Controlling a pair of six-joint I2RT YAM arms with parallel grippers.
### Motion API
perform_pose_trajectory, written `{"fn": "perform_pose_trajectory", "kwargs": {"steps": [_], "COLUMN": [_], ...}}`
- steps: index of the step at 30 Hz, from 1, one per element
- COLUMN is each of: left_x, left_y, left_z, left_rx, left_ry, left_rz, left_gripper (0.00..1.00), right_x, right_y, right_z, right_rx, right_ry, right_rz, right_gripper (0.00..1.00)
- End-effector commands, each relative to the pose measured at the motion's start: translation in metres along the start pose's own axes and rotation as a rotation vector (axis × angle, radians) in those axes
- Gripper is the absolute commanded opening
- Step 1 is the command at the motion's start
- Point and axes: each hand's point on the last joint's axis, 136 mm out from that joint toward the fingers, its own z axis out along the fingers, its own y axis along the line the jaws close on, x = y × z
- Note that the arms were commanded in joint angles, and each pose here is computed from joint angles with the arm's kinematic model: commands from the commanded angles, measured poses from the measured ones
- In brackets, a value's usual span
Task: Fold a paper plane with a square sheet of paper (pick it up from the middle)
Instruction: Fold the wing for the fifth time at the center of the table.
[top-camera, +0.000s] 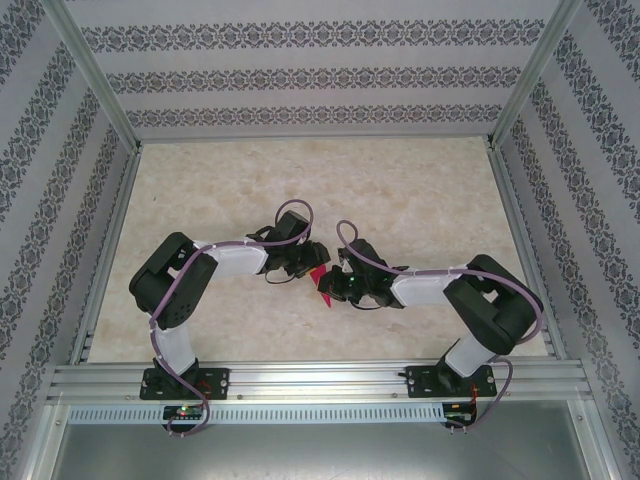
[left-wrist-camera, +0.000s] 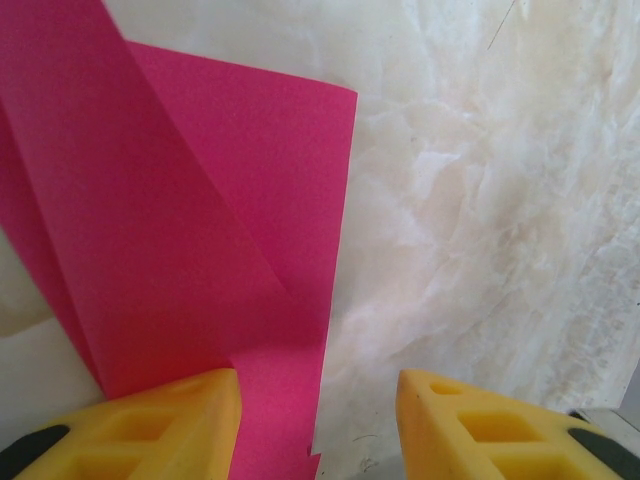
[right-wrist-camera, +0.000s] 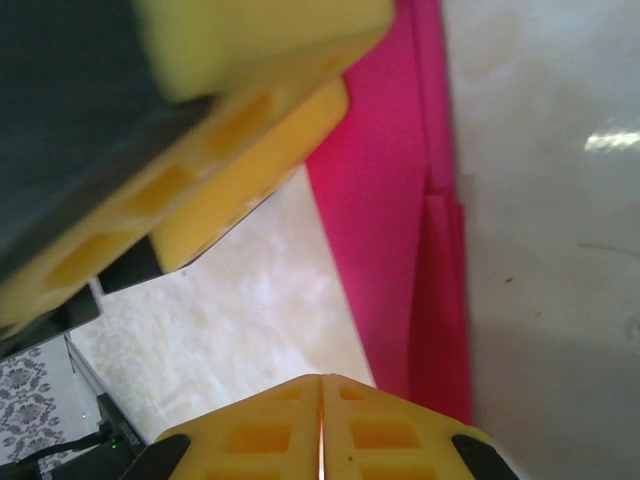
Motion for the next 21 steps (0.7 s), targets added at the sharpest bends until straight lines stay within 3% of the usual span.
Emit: {"fn": "perform_pose_trajectory", "kwargs": {"steps": [1,10,16,21], "left_x": [0.013,0.000,-0.018,-0.017], "left_y": [0.021,-0.004,-0.050,-0.051], "left_z": [0.011,-0.002,-0.032,-0.054], "left_rx": [-0.075,-0.044,0.089,0.097], "left_ry": [0.049,0.024,-0.014,-0.047], "left_rz": [0.002,0.107,0.210,0.236], "left_gripper": [0.48,0.52,0.62,0.62], "right_x": [-0.014,0.033,0.043,0.037], "right_y": [0.007,-0.078,-0.089,-0.086], "right_z": [0.006,0.009,0.011,0.012], "right_rx": [-0.022,0.202,0.217,0.210], "right_ry": [-0.031,0.102,0.154,0.151], "right_rz": [0.000,0.063,0.061,0.060], "right_gripper": [0.10,0.03,0.02,0.02]}}
